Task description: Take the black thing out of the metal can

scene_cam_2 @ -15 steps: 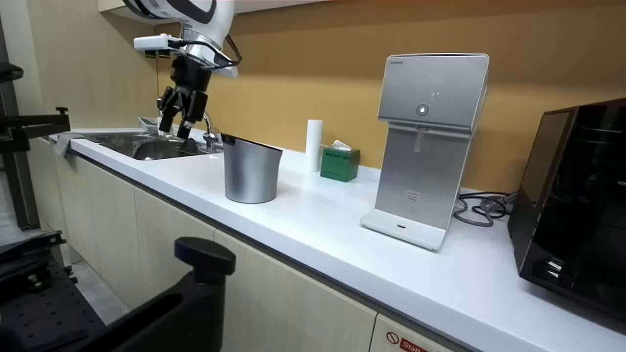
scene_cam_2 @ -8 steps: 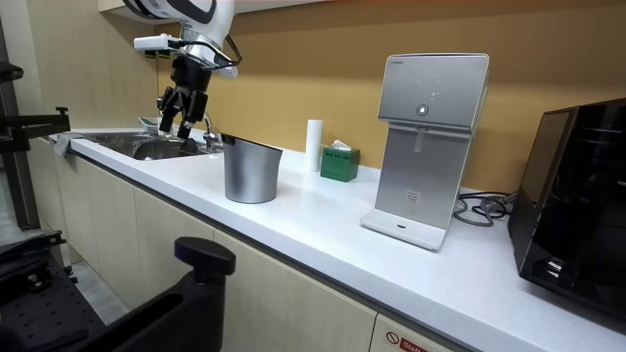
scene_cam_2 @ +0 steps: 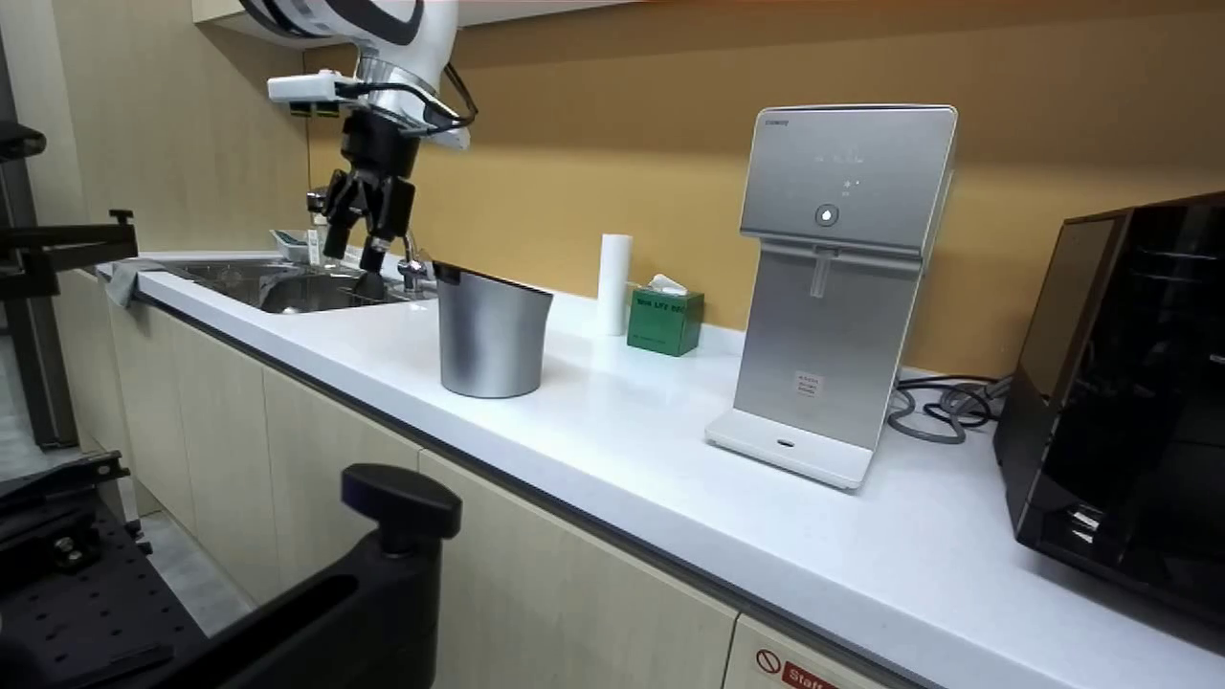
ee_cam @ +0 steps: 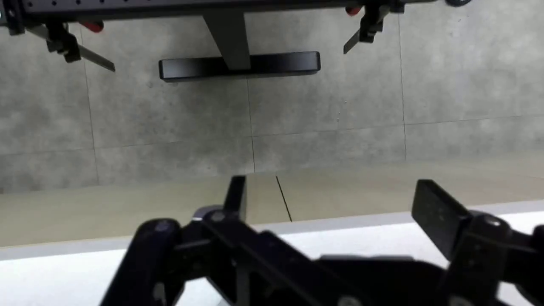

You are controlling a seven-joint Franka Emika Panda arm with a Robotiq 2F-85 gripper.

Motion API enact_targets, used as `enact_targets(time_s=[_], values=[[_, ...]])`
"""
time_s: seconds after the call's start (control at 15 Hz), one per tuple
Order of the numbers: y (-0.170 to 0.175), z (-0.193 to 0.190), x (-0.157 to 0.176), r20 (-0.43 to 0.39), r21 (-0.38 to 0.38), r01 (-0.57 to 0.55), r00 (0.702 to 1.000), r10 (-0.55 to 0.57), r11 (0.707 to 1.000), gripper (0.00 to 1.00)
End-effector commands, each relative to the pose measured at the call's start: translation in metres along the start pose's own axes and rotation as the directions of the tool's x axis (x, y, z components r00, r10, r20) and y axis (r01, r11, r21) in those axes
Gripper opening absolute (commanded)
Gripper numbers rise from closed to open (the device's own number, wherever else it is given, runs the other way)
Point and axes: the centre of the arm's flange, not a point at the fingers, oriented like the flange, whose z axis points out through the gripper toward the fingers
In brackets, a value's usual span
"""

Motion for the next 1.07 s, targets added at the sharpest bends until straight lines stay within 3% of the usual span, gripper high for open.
enact_targets(time_s=[0.0,0.13,0.33,0.53,0.67,0.73,0.87,1.0], values=[[0.004,-0.025,0.013,-0.161,-0.059,0.030,0.986,-0.039,0.998,1.00],[0.004,-0.046,0.022,-0.238,-0.132,0.095,0.963,-0.125,0.987,1.00],[0.005,-0.076,0.036,-0.289,-0.222,0.232,0.912,-0.291,0.947,1.00],[0.008,-0.107,0.048,-0.252,-0.286,0.396,0.847,-0.467,0.872,1.00],[0.010,-0.121,0.050,-0.234,-0.302,0.499,0.787,-0.570,0.812,1.00],[0.007,-0.101,0.039,-0.258,-0.288,0.424,0.829,-0.496,0.859,1.00],[0.010,-0.111,0.042,-0.249,-0.304,0.473,0.798,-0.548,0.827,1.00],[0.010,-0.108,0.043,-0.213,-0.310,0.503,0.790,-0.575,0.807,1.00]])
